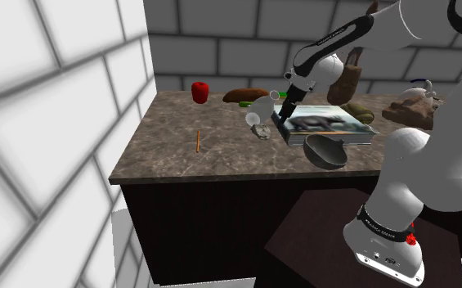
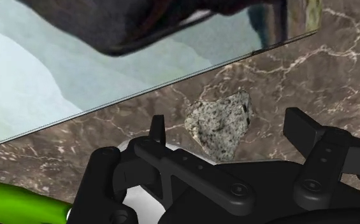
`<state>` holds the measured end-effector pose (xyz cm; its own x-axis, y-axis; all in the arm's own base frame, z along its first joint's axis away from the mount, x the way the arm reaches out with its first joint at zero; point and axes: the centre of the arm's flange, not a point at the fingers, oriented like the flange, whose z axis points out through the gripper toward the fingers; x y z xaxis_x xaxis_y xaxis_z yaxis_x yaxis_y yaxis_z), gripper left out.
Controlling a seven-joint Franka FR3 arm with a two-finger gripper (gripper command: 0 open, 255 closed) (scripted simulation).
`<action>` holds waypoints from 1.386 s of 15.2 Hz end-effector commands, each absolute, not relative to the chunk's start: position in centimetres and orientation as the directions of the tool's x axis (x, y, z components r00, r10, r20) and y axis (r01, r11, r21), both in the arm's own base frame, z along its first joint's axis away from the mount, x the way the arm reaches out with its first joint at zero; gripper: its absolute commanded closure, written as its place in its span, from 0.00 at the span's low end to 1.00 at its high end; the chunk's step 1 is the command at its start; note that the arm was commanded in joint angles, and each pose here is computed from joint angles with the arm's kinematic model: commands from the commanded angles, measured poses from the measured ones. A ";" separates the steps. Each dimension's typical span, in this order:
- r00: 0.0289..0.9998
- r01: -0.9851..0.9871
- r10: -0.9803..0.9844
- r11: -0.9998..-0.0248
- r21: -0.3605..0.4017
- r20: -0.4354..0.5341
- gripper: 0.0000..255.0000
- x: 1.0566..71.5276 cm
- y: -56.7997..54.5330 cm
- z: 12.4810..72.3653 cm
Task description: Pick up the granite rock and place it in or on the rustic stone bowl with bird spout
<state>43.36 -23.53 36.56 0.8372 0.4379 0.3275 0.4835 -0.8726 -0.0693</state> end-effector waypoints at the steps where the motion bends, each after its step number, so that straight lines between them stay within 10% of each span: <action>1: 0.815 0.513 0.462 -0.856 -0.066 0.348 0.00 44.5 -24.5 35.5; 16: 0.815 0.513 0.462 -0.856 -0.066 0.348 0.00 45.6 -23.5 31.7; 17: 0.815 0.513 0.462 -0.856 -0.066 0.348 1.00 45.6 -23.5 31.7; 21: 0.815 0.513 0.462 -0.856 -0.066 0.348 1.00 45.6 -23.5 31.7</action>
